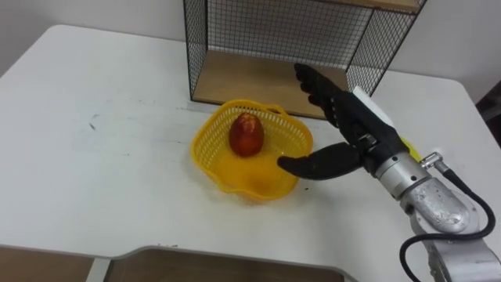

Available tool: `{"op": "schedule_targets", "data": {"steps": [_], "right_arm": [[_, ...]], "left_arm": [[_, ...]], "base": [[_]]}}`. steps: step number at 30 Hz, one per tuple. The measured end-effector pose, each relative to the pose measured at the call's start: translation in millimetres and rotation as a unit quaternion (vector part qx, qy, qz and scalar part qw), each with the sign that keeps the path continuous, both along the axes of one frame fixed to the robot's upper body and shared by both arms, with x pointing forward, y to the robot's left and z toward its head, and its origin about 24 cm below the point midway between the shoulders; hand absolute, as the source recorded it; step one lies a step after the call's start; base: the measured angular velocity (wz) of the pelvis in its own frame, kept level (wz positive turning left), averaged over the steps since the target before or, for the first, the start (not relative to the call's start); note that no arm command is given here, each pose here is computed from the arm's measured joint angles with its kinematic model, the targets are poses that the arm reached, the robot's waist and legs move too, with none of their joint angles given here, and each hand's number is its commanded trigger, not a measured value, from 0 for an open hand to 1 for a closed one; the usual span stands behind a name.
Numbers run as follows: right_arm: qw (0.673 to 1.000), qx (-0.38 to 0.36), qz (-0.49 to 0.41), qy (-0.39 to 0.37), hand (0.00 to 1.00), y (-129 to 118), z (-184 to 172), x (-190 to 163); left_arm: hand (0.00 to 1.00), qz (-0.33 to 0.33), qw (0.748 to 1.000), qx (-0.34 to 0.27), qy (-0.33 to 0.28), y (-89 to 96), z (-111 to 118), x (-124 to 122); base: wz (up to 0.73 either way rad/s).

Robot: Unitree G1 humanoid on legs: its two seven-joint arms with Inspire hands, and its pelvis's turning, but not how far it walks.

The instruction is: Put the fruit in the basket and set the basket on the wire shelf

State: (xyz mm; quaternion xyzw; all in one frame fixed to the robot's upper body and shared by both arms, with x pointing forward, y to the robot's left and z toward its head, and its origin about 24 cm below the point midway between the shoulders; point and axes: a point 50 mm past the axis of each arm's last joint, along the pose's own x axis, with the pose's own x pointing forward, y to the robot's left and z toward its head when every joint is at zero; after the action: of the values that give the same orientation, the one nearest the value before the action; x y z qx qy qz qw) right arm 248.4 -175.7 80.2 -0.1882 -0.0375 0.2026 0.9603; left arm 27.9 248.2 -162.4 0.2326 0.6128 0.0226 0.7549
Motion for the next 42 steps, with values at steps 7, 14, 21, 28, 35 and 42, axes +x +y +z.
{"op": "schedule_targets", "data": {"steps": [7,14,21,28,35,42], "right_arm": [[1.000,0.002,-0.002,-0.001,0.00,0,0,0],[1.000,0.006,-0.021,-0.017,0.00,-3,6,1],[0.991,0.020,-0.105,-0.077,0.00,-23,26,1],[0.956,0.050,-0.256,-0.132,0.00,-65,39,-2],[0.917,0.052,-0.360,-0.165,0.00,-88,41,-7],[0.891,0.032,-0.424,-0.160,0.00,-111,33,-2]], "left_arm": [[0.00,-0.002,1.000,-0.001,-0.003,0.3,0,3],[0.00,-0.003,1.000,-0.002,-0.005,-0.5,0,5],[0.00,0.022,1.000,-0.002,-0.017,1.5,1,2],[0.00,0.043,0.999,0.004,0.001,3.4,1,-16],[0.00,0.045,0.999,0.002,0.005,2.2,1,-19],[0.00,0.051,0.999,0.002,0.009,2.7,0,-22]], "base": [[0.00],[0.00],[0.00],[0.00],[-0.02],[0.00]]}}
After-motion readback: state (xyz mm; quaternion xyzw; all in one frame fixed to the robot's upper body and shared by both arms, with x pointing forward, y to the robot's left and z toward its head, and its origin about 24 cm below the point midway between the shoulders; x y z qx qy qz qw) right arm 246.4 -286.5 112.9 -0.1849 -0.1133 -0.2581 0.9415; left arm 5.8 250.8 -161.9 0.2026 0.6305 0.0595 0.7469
